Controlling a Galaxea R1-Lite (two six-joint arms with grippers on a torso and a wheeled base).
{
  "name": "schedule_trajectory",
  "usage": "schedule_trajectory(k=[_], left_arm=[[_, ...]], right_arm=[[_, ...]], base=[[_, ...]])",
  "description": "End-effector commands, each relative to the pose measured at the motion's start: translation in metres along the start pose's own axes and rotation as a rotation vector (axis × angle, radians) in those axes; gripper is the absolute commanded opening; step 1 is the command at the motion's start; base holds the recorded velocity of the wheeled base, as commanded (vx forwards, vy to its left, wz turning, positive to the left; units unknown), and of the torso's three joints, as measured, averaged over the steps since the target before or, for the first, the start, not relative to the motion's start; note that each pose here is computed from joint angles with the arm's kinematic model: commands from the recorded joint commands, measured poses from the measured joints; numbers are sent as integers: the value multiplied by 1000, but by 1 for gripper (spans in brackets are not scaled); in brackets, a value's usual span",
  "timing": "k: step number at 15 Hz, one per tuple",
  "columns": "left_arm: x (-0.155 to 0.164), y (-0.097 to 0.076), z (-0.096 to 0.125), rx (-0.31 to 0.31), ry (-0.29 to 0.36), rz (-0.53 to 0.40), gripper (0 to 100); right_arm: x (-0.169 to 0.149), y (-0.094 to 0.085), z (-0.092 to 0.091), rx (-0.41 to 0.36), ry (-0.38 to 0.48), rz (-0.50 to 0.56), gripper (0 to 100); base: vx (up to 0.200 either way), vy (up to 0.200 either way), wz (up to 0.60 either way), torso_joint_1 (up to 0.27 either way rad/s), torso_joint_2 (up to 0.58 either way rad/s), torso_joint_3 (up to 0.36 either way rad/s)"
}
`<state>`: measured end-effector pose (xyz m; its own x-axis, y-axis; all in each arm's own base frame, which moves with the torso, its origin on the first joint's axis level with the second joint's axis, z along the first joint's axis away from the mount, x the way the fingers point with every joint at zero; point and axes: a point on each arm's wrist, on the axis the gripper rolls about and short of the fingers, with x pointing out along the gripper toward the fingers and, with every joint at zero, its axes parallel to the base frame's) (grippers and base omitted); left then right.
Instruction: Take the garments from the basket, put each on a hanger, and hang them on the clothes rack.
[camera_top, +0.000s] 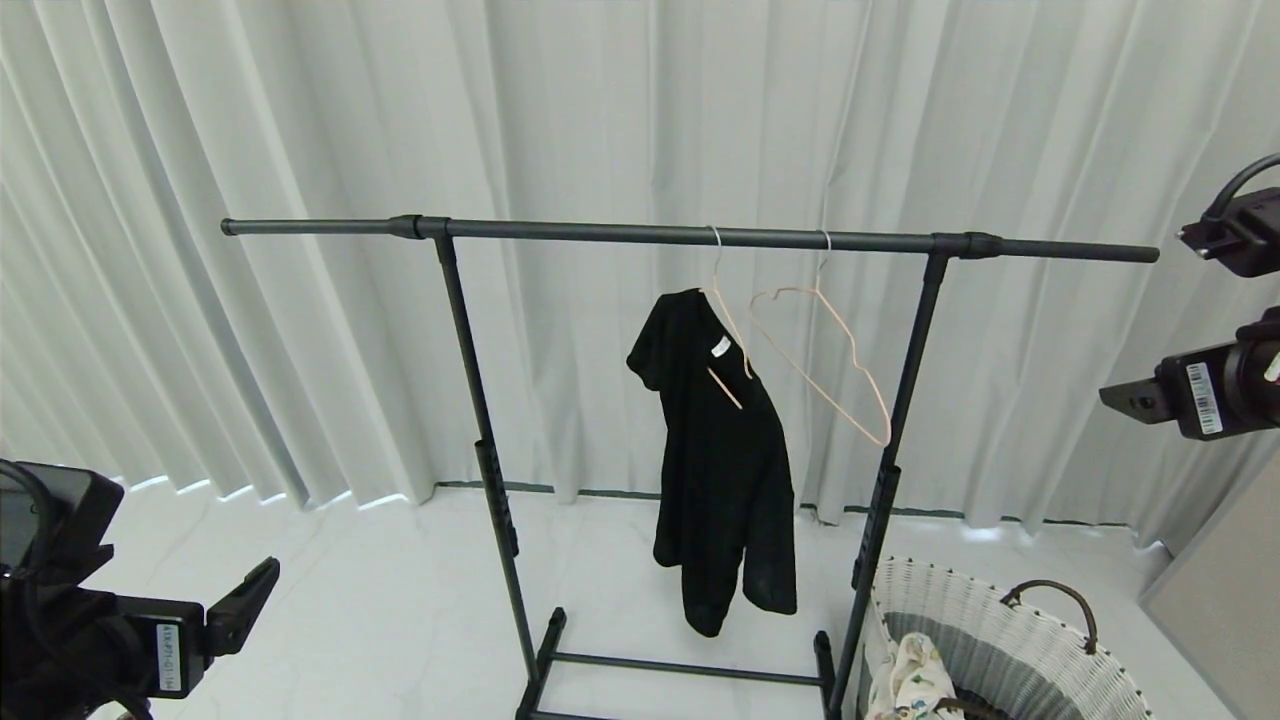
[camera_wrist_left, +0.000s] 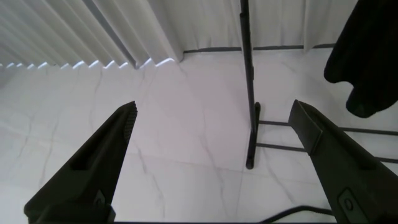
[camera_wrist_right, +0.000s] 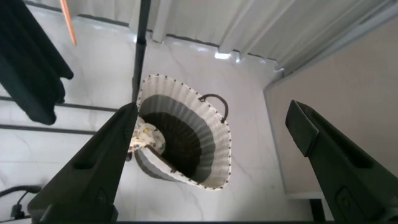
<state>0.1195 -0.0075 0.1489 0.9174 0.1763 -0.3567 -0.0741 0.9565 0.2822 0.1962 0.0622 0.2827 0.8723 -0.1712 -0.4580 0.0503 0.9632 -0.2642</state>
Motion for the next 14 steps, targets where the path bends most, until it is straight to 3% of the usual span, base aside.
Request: schedule_trajectory(k=[1,7,9,10,14], left_arm=[[0,0,0,1,2,-1,100],[0,-1,-2,1,8,-2,100],[0,-1,-5,5,15,-3,100],[0,-2,-8,8,25,-5,100],[0,-2,-8,10,25,-5,100]], right_arm=[[-1,0,0,0,-3,1,100],[-5,-3,-1,-9,-9,-1,100],[-5,-2,-8,-20,7,1,100],[-6,-3,-21,-48,33,2,100],[-8,-1,-34,-49,9,8,100]], base=[[0,0,0,-188,447,227],[0,0,0,-225,510,281],[0,0,0,-222,510,288],[0,0,0,-207,500,290],[0,0,0,-200,492,287]])
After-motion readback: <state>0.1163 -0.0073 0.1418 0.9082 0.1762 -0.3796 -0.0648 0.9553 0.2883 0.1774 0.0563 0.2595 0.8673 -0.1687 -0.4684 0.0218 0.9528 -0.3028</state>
